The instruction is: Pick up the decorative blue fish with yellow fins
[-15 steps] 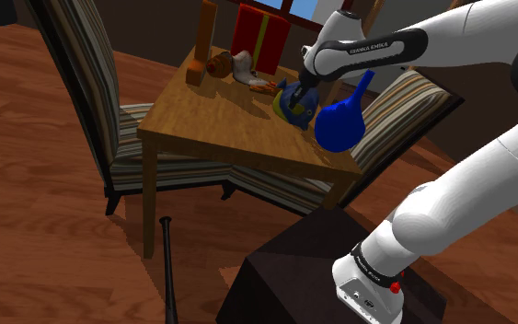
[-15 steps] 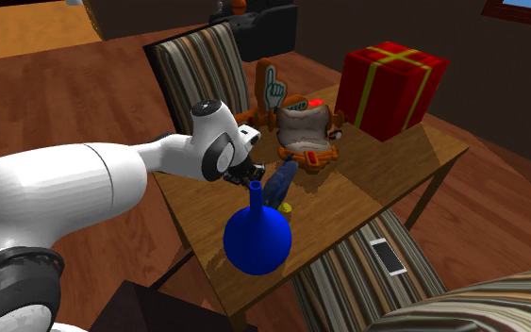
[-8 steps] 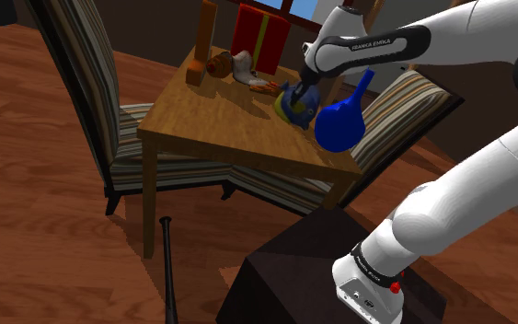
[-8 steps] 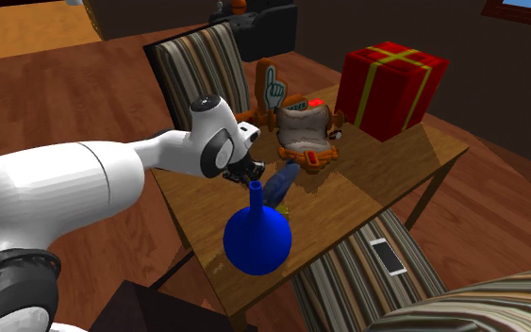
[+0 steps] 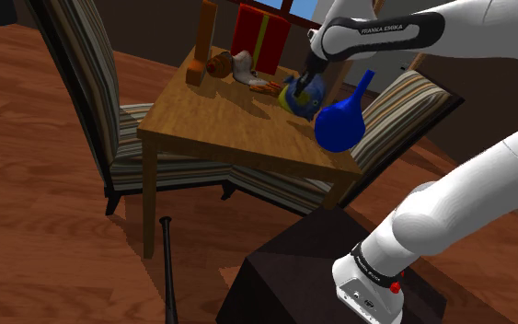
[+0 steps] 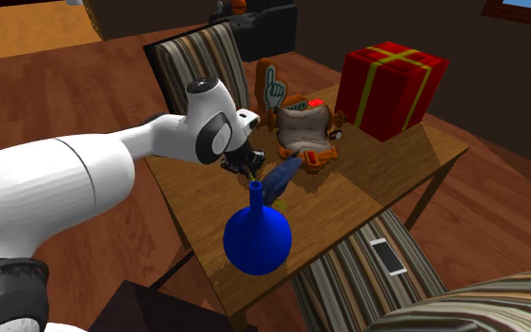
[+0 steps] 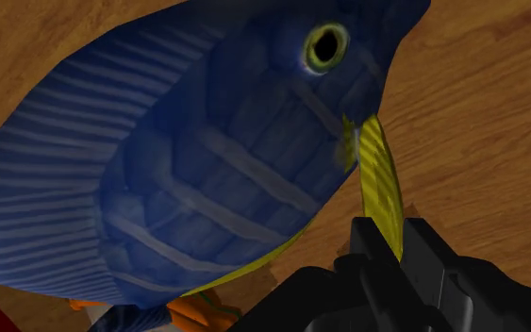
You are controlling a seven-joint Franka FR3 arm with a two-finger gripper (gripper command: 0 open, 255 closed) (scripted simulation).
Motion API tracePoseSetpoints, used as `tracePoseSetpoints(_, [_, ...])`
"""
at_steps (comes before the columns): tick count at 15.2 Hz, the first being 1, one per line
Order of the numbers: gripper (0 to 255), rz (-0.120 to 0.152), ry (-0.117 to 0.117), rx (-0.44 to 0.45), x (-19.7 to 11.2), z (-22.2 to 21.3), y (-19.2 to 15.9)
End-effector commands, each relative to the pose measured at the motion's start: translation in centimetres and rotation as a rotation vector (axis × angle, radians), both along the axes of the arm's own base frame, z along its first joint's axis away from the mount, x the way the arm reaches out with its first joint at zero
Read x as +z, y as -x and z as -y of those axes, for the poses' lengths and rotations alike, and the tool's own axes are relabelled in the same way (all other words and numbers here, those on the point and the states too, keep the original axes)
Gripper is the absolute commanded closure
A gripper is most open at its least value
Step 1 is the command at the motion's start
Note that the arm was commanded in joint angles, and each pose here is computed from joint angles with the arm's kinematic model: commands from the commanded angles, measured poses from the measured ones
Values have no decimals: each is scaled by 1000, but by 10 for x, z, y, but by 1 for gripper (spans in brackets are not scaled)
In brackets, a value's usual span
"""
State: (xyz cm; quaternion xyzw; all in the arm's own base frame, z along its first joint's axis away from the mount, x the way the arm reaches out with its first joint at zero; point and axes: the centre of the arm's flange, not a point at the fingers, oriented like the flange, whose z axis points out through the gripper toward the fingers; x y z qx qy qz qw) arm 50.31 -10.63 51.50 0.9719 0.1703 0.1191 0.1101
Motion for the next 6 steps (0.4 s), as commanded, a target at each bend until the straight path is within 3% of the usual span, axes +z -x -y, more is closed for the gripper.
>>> tracePoseSetpoints(1, [255,2,0,0,11,0,-1])
tracePoseSetpoints(6, [255,2,0,0,28,0,-1])
